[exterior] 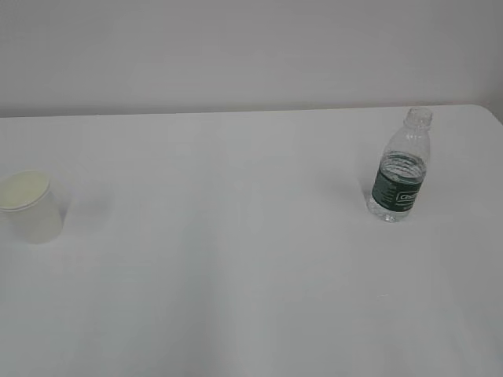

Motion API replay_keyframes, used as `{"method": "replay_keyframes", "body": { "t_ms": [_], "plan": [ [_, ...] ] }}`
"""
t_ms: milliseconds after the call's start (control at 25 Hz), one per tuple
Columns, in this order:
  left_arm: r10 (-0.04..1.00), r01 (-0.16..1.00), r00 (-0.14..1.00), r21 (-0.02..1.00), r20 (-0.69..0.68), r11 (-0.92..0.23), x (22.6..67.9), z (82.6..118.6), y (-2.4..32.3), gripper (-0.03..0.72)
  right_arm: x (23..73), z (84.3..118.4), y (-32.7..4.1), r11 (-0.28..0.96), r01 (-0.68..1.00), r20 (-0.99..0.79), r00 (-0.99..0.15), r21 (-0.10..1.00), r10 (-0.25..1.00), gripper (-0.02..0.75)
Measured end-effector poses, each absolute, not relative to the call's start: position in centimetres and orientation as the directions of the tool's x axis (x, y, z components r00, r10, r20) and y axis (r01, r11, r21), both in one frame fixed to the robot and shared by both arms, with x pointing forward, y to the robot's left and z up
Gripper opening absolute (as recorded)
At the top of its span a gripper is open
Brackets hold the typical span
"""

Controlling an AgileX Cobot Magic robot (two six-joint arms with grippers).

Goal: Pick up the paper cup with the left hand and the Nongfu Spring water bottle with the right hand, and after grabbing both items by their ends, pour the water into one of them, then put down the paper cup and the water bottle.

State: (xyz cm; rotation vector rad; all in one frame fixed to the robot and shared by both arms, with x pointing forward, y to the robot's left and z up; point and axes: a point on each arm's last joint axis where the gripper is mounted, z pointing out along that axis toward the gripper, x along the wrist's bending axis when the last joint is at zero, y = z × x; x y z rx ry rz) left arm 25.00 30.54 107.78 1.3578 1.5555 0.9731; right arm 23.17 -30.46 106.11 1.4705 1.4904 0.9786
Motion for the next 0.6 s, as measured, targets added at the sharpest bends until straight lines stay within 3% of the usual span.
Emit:
{"method": "replay_keyframes", "body": {
  "t_ms": [360,600],
  "plan": [
    [0.994,0.348,-0.055,0.932,-0.091,0.105,30.3,109.0,30.4,0.524,25.2,107.3,-30.1,0.009,0.334,-0.003,-0.019,0.942,1.0,0.479],
    [0.995,0.276,-0.039,0.956,-0.094,0.101,32.5,109.8,30.2,0.524,28.0,108.3,-29.6,-0.029,0.309,0.046,-0.046,0.951,0.998,0.479]
  ]
}}
